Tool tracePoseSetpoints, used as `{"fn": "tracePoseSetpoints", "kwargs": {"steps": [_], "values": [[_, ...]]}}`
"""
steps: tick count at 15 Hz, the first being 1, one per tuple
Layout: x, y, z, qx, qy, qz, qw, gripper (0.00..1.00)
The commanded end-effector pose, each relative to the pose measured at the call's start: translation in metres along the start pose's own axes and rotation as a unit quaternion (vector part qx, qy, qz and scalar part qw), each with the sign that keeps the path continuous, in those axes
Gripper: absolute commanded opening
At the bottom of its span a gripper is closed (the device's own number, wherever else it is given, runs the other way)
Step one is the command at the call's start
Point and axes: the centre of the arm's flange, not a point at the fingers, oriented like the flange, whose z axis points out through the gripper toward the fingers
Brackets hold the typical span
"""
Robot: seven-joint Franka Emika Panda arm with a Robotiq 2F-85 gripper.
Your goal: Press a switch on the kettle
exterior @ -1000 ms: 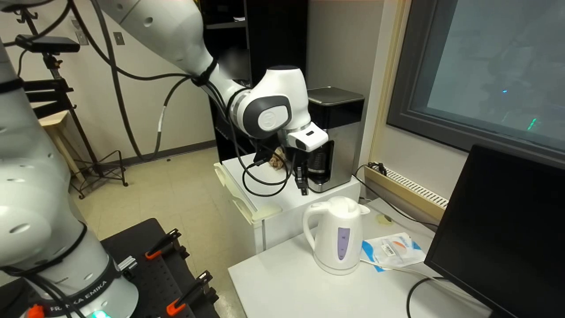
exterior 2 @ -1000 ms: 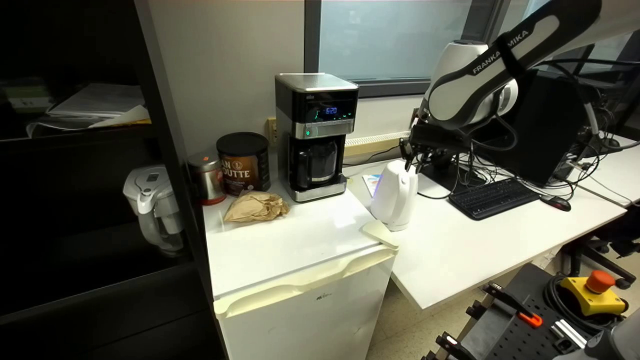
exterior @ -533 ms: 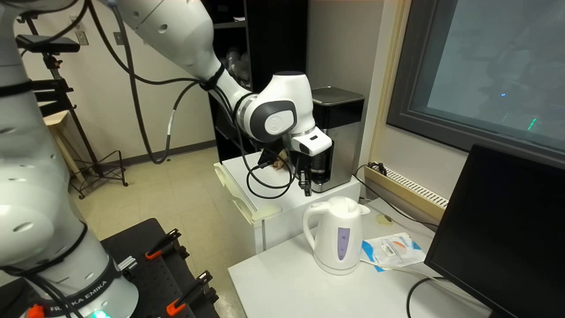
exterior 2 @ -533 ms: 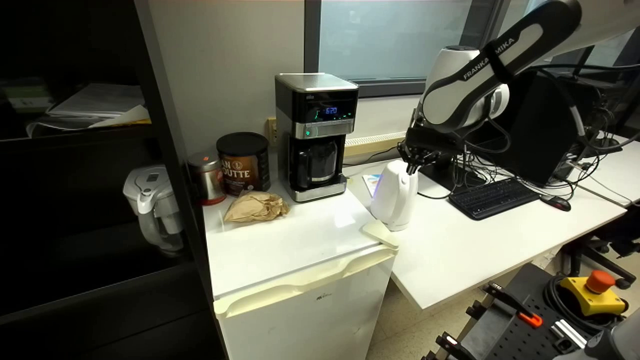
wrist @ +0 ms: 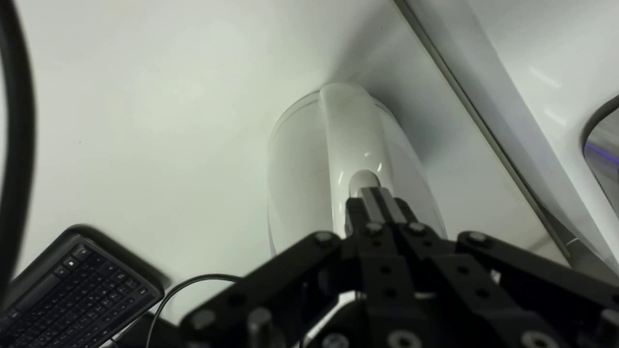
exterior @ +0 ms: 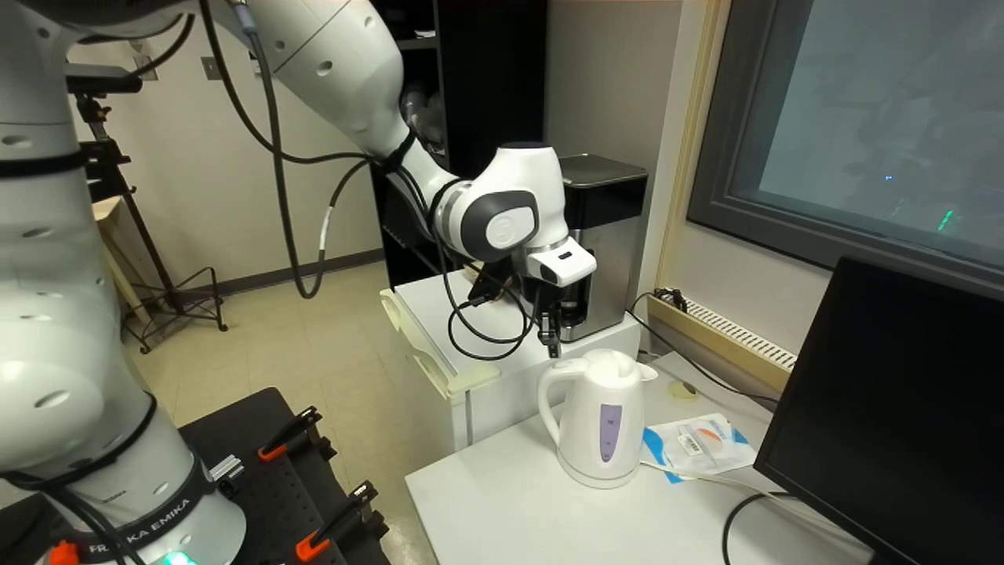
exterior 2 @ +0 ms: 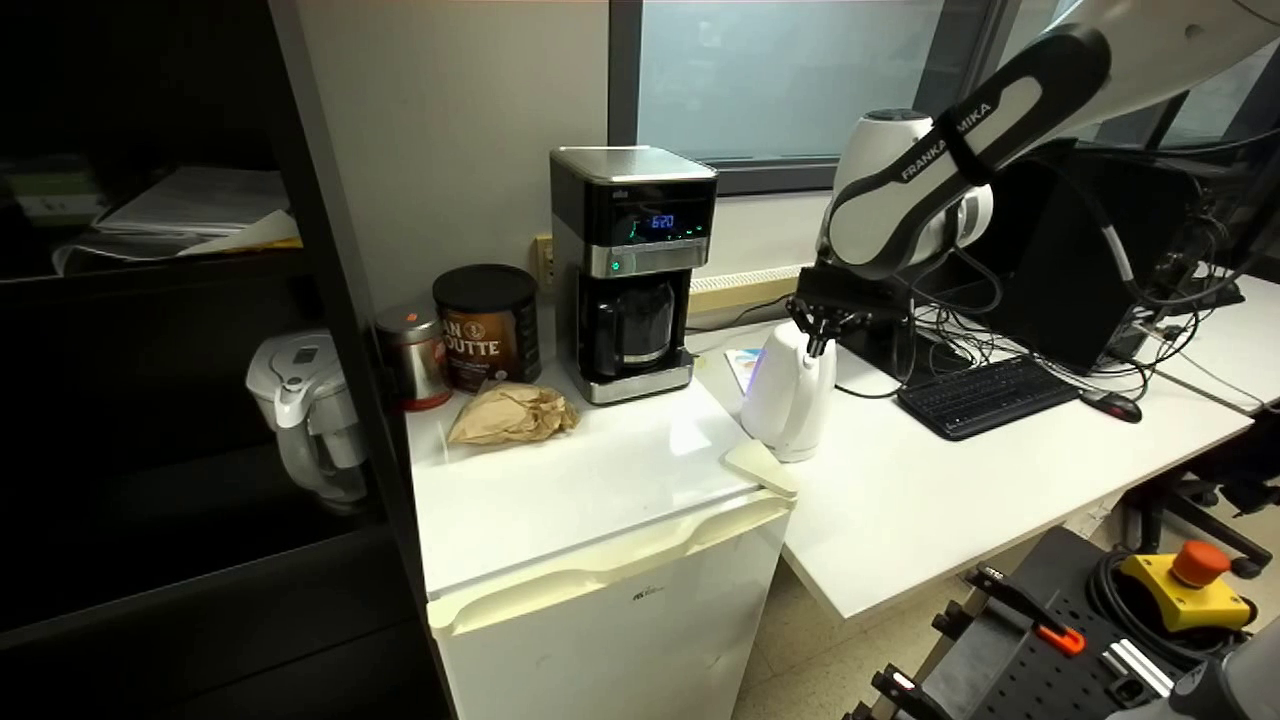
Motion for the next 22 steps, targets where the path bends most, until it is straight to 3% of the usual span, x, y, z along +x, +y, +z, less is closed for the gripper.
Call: {"fn": "tracePoseSetpoints", "kwargs": {"steps": [1,22], "values": [[0.005,-0.011,0.010,-0.008,0.013,0.007,0.9999,0.01],[-0.004,-0.008,0.022,-0.019,0.007,0.008,0.9998,0.01]]}}
